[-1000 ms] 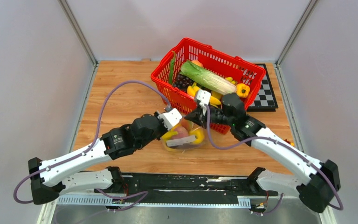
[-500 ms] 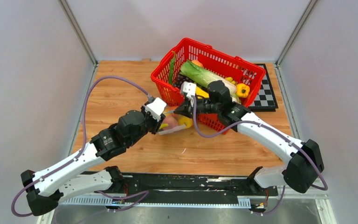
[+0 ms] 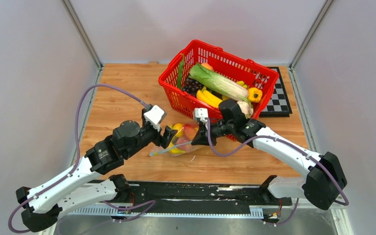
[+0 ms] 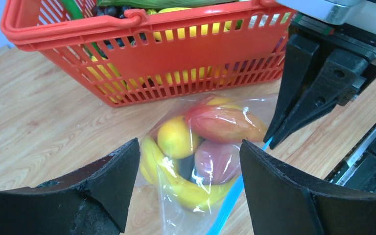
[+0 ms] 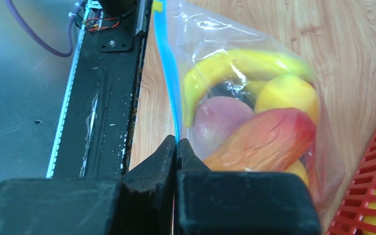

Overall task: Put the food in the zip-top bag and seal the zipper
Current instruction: Place the zipper food storage bag at the center of the board.

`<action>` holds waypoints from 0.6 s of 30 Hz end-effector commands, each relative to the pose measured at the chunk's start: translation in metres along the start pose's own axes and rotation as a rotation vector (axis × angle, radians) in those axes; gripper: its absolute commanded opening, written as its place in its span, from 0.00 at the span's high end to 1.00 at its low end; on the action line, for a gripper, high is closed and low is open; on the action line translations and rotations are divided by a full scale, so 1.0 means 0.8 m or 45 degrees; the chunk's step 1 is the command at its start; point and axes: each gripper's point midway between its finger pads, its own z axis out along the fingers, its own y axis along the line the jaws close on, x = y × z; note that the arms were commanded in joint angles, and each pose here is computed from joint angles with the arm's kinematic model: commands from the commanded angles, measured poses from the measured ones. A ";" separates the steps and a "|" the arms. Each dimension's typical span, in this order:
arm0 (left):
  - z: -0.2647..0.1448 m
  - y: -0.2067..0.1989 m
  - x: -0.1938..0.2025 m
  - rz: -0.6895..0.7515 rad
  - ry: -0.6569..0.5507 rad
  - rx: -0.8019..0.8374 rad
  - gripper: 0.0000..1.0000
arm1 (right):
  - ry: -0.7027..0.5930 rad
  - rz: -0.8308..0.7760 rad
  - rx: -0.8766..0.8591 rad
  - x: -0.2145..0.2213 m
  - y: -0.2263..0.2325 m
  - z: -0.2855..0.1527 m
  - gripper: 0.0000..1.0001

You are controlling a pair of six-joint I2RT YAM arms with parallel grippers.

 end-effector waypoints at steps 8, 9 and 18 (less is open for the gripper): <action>0.013 0.005 0.074 -0.311 0.138 -0.143 0.09 | 0.135 0.101 -0.310 0.020 0.091 0.005 0.76; 0.013 0.005 0.076 -0.326 0.130 -0.146 0.08 | 0.135 0.090 -0.319 0.019 0.099 0.004 0.66; 0.008 0.016 0.112 -0.402 0.176 -0.235 0.01 | -0.017 0.194 0.302 -0.001 0.036 -0.012 0.36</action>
